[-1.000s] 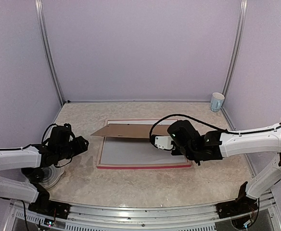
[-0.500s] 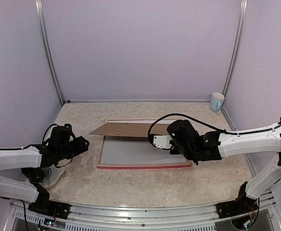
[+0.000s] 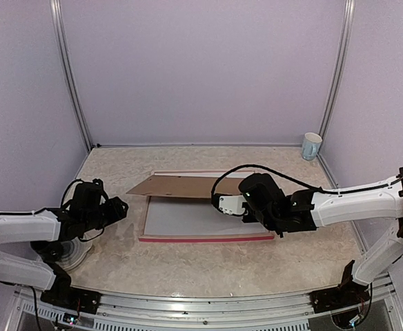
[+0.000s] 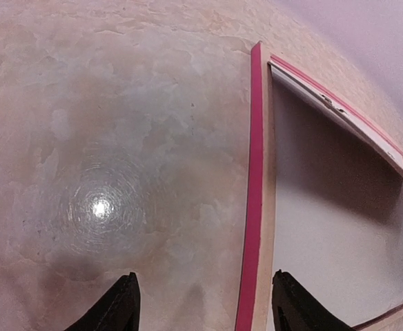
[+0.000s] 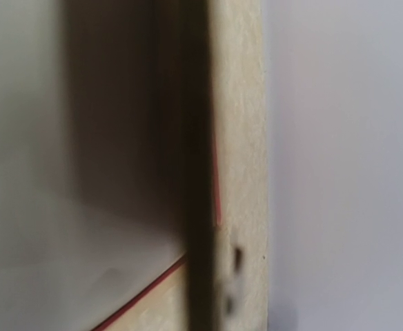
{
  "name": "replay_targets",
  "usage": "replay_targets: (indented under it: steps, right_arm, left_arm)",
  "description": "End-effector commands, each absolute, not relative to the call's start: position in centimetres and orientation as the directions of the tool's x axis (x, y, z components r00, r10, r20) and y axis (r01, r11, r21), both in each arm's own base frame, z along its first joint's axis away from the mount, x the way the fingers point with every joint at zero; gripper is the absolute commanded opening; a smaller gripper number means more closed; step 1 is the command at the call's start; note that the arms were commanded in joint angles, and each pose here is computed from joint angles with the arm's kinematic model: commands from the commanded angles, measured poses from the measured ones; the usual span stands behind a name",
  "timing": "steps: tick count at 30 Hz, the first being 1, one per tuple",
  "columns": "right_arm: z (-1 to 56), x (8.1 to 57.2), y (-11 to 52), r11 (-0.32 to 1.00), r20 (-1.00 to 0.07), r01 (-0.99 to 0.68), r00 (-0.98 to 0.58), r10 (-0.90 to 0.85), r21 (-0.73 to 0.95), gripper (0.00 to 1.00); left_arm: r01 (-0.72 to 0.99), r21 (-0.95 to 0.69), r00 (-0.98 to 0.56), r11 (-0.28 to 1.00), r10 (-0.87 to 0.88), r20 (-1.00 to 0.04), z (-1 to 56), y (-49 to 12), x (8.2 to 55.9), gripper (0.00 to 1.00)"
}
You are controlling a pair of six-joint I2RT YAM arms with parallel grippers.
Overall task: Put the photo into the frame
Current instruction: Place the backboard on the frame body.
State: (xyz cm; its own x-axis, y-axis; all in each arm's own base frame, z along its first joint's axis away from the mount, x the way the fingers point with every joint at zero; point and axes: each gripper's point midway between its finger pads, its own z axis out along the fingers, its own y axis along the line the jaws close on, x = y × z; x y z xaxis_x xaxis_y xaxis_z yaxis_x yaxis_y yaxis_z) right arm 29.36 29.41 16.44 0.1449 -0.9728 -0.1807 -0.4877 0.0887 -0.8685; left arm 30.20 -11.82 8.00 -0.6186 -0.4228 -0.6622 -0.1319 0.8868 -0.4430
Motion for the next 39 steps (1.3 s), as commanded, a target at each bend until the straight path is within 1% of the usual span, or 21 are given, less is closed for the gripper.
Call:
replay_targets:
  steps: [1, 24, 39]
  right_arm:
    - [18.1, 29.8, 30.1, 0.166, -0.247, -0.439, 0.134, -0.96, -0.883, 0.0]
    - [19.1, 30.1, 28.4, 0.177, -0.24, -0.417, 0.104, -0.965, -0.891, 0.0]
    - [17.5, 30.3, 29.1, 0.182, -0.253, -0.448, 0.106, -0.962, -0.875, 0.0]
  left_arm:
    - [-0.133, -0.454, -0.615, 0.881, -0.432, -0.66, 7.8, -11.7, 30.1, 0.65]
    - [-0.139, -0.459, -0.618, 0.878, -0.439, -0.652, 7.3, -11.6, 29.8, 0.65]
    - [-0.137, -0.464, -0.62, 0.875, -0.441, -0.649, 7.1, -11.7, 29.8, 0.65]
